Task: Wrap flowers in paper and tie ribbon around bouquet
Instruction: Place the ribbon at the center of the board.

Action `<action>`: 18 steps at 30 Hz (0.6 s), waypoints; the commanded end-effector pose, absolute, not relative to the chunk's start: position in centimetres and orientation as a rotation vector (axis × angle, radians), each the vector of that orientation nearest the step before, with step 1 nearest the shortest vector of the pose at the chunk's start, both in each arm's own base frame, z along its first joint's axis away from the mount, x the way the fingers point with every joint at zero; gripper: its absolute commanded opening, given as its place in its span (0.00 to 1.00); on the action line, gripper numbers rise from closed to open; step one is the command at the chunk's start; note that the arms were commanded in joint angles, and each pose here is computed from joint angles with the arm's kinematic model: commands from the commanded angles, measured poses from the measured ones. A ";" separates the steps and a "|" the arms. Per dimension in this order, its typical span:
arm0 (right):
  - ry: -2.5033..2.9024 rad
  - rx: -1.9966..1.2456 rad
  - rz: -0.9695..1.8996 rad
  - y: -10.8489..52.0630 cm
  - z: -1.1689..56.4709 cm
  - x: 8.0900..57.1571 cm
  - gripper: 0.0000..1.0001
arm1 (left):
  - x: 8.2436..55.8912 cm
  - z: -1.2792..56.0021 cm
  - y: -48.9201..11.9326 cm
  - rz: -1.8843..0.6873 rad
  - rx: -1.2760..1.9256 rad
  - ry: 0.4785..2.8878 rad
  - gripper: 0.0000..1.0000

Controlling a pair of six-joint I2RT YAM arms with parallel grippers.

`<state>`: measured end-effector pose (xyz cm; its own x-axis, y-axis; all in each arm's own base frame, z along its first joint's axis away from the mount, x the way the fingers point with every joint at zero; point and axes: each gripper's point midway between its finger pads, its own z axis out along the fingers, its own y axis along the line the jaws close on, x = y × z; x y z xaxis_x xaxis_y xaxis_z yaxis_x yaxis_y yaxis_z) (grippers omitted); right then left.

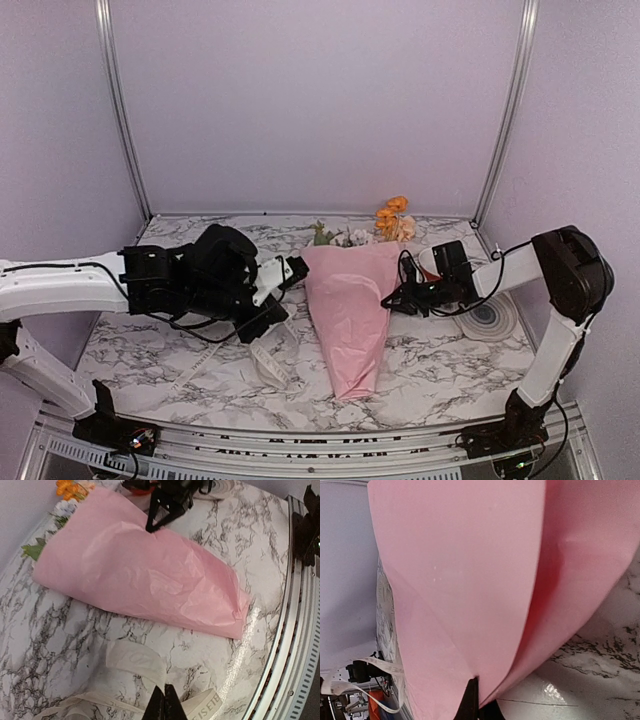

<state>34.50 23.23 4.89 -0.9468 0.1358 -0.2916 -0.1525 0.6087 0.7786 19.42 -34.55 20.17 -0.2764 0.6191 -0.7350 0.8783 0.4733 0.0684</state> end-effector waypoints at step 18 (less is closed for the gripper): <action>2.356 -0.167 1.367 29.4 13.3 36.4 0.00 | 3.5 13.9 -51.0 -0.920 2.252 1.551 0.00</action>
<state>35.57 27.83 10.07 -0.9355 0.0983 -0.3394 -0.2331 0.5499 0.8020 4.51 -52.11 17.38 0.1498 0.6863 -0.7117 0.9467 -0.3071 -0.0969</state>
